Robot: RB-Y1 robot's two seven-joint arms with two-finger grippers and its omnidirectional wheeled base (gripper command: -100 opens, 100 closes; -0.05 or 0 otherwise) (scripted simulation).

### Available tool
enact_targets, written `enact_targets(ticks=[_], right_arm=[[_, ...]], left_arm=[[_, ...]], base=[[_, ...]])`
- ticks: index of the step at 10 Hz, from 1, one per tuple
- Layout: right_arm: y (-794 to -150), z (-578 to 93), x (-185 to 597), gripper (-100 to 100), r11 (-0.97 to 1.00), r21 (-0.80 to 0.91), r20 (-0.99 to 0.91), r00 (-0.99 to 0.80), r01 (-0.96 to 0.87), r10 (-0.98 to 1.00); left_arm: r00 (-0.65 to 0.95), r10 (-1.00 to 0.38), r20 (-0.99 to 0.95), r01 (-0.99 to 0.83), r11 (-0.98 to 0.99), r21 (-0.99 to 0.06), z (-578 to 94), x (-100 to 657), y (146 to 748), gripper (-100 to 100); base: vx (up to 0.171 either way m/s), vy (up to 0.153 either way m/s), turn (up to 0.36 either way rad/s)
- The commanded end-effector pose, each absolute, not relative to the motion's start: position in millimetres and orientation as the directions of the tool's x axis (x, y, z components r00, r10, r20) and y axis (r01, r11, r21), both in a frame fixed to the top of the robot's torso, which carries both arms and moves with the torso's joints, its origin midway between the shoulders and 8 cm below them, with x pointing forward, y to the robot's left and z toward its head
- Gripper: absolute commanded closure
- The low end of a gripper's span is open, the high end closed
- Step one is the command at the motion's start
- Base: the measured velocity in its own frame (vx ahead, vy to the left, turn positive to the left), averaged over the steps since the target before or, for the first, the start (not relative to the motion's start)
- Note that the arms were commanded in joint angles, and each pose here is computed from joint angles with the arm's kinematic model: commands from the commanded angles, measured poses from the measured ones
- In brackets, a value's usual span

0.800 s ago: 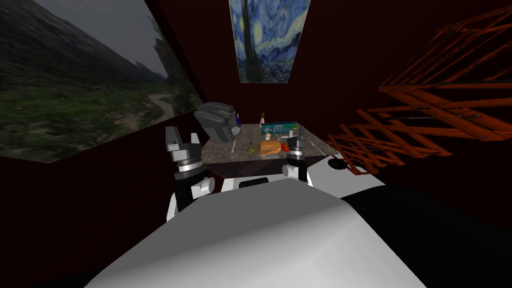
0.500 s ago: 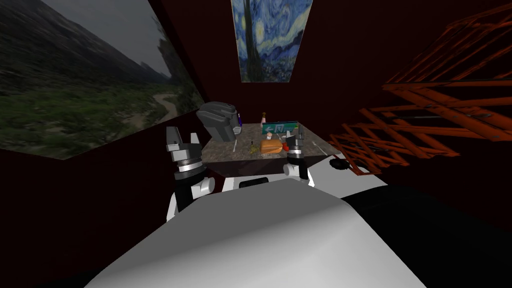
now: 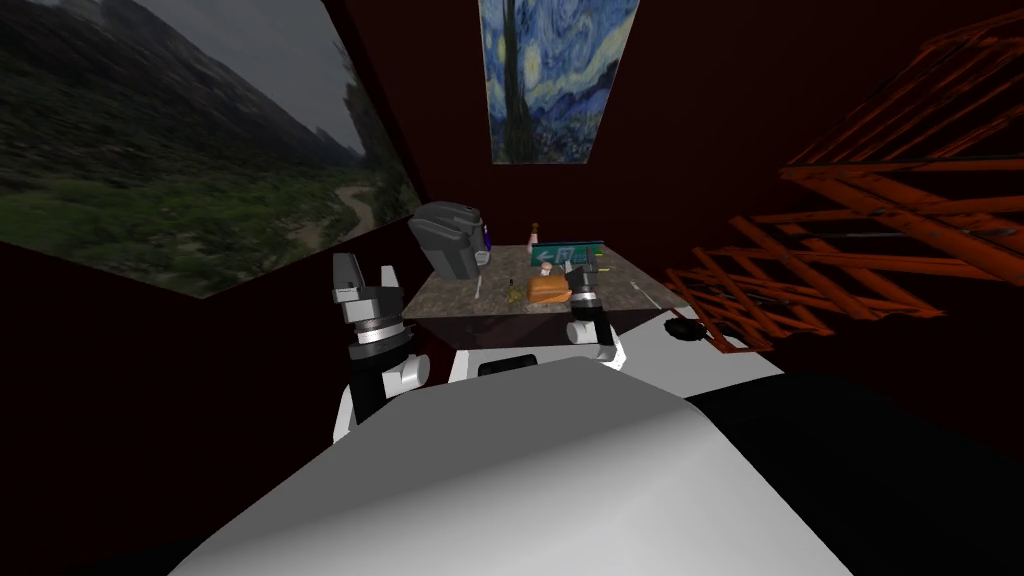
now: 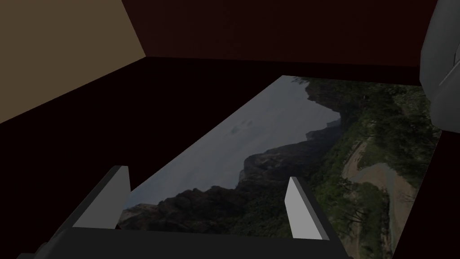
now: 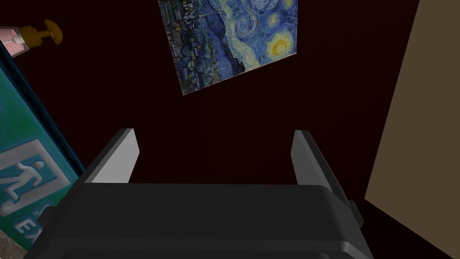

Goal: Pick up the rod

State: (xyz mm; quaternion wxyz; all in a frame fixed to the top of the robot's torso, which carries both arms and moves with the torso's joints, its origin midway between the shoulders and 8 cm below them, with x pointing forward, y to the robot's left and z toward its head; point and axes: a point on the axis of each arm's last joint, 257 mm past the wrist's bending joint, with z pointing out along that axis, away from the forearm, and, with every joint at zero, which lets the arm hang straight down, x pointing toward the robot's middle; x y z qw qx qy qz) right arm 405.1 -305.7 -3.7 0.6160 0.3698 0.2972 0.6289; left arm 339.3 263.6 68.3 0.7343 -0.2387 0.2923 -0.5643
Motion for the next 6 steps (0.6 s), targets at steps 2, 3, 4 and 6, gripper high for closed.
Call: enact_targets(ticks=[2, 3, 4, 6], right_arm=[[-309.1, -12.8, 425.6, -100, -0.121, 0.854, 0.14, 0.0, -0.506, 0.99], [-309.3, -15.6, 427.2, -100, -0.122, 0.86, 0.141, 0.002, -0.495, 0.99], [-311.5, -19.7, 439.2, -100, -0.159, 0.867, 0.172, -0.015, -0.472, 0.985], [-314.5, -27.6, 453.5, -100, -0.2, 0.879, 0.209, -0.027, -0.433, 0.978]], left_arm=[[0.192, -0.968, -0.16, 0.689, 0.249, -0.68, 68.2, 339.3, 263.6, 0], [0.192, -0.968, -0.16, 0.689, 0.249, -0.68, 68.3, 339.3, 263.6, 0], [0.192, -0.968, -0.16, 0.689, 0.249, -0.68, 68.2, 339.3, 263.6, 0], [0.192, -0.968, -0.16, 0.689, 0.249, -0.68, 68.2, 339.3, 263.6, 0]], base=[[-0.05, 0.096, 0.046], [-0.031, 0.07, 0.023], [-0.035, 0.081, 0.053], [-0.042, 0.075, 0.065]])
